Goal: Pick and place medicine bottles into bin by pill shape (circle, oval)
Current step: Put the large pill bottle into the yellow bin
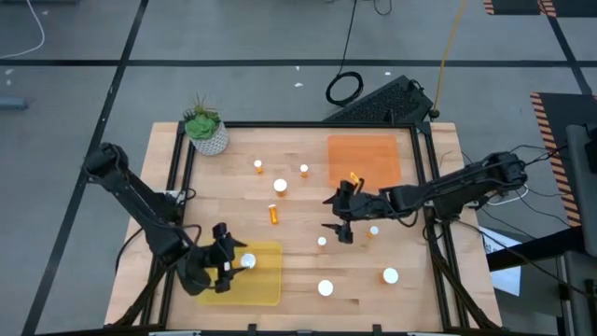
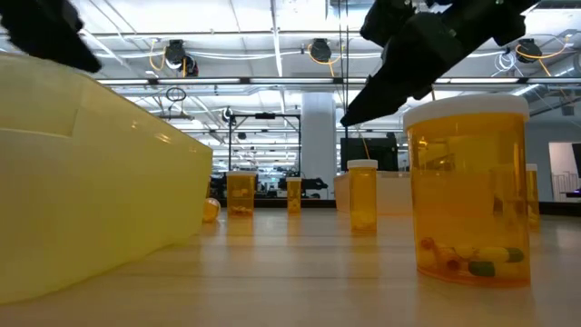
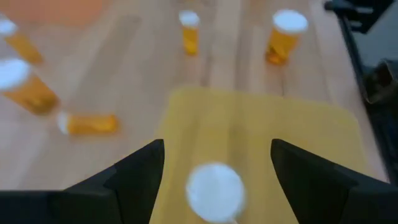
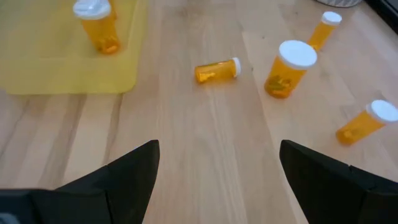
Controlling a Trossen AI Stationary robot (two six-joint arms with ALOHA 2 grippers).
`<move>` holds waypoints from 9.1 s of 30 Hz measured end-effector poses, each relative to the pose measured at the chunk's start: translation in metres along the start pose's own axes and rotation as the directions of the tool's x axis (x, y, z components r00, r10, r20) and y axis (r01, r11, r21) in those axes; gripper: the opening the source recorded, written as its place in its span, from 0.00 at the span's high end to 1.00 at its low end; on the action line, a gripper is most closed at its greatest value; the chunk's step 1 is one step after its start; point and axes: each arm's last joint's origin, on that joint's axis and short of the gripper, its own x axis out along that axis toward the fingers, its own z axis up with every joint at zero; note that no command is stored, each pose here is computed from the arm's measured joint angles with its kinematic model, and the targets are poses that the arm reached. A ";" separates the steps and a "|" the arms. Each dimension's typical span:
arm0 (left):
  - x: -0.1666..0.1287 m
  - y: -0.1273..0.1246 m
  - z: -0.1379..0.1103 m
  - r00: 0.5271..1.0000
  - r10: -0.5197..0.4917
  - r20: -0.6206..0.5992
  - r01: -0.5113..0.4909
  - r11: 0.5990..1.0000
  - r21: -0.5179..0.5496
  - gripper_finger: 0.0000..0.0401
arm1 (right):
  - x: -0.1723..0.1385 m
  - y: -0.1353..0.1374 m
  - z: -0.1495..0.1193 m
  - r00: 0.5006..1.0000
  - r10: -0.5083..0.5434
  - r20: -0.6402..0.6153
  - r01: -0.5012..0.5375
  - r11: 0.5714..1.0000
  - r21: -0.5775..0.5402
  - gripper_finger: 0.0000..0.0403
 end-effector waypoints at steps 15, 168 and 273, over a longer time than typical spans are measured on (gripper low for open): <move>0.036 0.081 0.054 0.993 0.111 -0.032 -0.107 0.989 0.104 0.26 | 0.002 -0.007 0.002 1.000 -0.020 0.010 0.021 1.000 -0.015 0.19; 0.037 -0.001 0.078 0.962 -0.093 -0.258 0.128 0.984 0.124 0.46 | 0.000 0.001 -0.011 0.991 0.062 -0.115 -0.069 0.996 -0.059 0.19; 0.075 -0.015 0.109 0.988 -0.109 0.109 0.073 0.954 0.291 0.19 | 0.033 0.144 -0.085 0.910 0.395 -0.125 -0.391 0.919 0.055 0.45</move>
